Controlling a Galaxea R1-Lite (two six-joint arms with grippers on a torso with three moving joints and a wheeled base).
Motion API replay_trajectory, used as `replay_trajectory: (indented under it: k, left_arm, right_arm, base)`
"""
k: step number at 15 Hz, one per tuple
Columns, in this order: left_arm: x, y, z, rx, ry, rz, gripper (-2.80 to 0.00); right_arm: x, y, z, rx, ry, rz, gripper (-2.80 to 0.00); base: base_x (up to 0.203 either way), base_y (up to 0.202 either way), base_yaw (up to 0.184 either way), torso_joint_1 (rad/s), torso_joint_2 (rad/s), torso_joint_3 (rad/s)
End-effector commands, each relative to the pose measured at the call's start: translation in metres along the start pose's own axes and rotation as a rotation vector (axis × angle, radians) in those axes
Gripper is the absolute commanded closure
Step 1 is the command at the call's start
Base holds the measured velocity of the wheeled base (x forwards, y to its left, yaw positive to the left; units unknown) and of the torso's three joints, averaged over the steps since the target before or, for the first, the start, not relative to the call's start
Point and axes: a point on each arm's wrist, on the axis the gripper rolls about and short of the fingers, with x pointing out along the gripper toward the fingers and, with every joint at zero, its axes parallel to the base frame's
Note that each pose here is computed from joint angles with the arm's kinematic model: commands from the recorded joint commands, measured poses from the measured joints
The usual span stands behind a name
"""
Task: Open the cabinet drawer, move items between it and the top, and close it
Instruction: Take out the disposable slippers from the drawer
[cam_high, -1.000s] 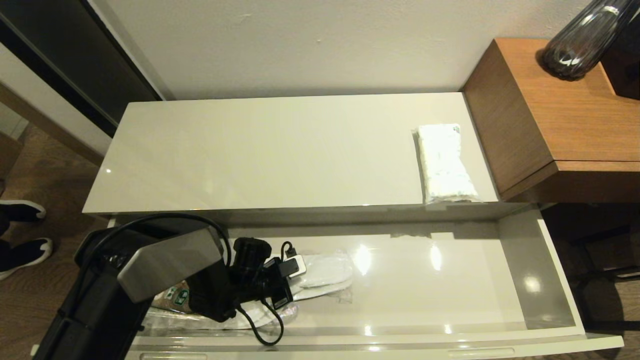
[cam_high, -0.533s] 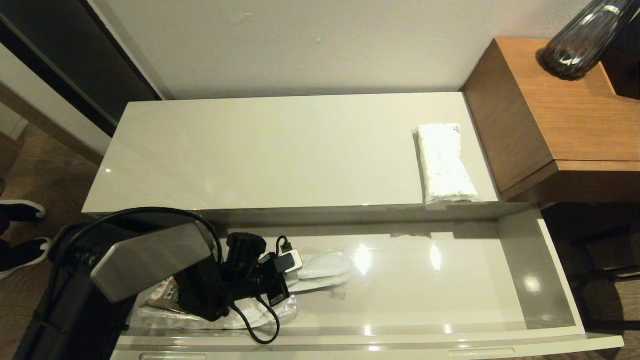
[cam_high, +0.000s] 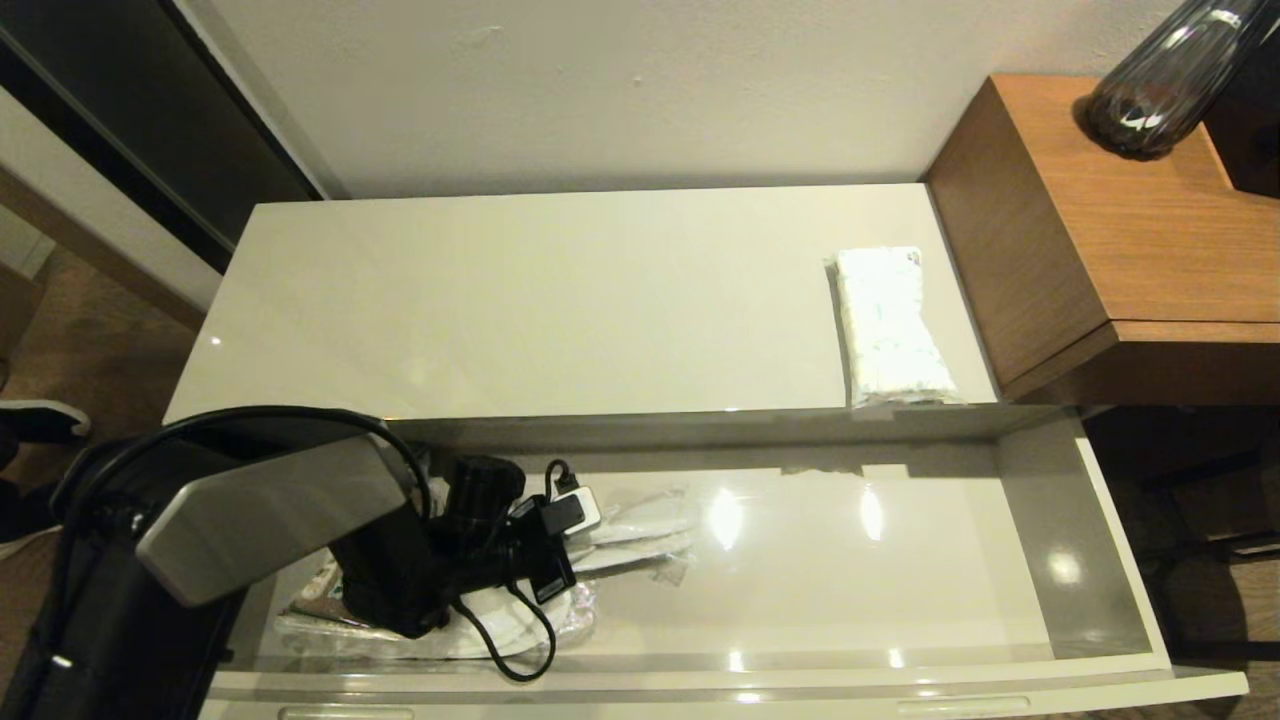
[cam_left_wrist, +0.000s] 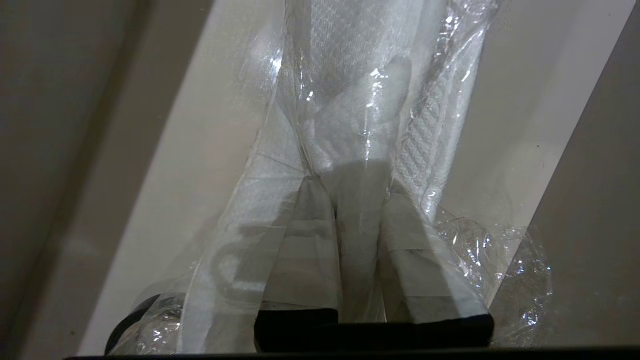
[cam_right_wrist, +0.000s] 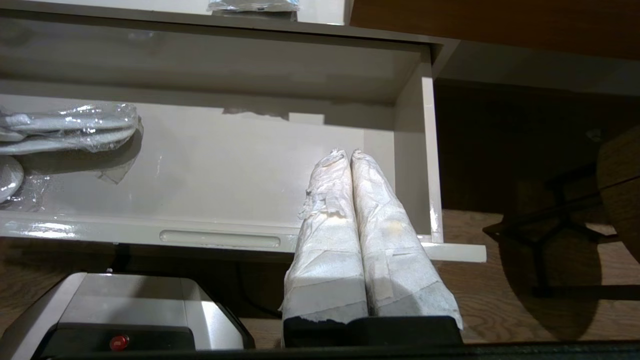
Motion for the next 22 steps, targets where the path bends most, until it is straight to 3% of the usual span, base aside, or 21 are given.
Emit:
replay_trajectory:
  k: [1, 11, 22]
  left_arm:
    - [-0.005, 0.004, 0.006, 0.011, -0.017, 0.015, 0.00]
    - [-0.037, -0.002, 0.016, 0.013, -0.015, 0.010, 0.00]
    - [-0.102, -0.007, 0.049, 0.034, -0.070, 0.044, 0.00]
  right_arm:
    - [0.000, 0.000, 0.000, -0.001, 0.001, 0.000, 0.00]
    - [0.000, 0.000, 0.000, -0.002, 0.002, 0.001, 0.00]
    - [0.000, 0.000, 0.000, -0.001, 0.003, -0.002, 0.00]
  base:
    - [0.000, 0.000, 0.000, 0.000, 0.00, 0.000]
    - [0.000, 0.000, 0.000, 0.000, 0.00, 0.000]
    - [0.000, 0.000, 0.000, 0.000, 0.00, 0.000]
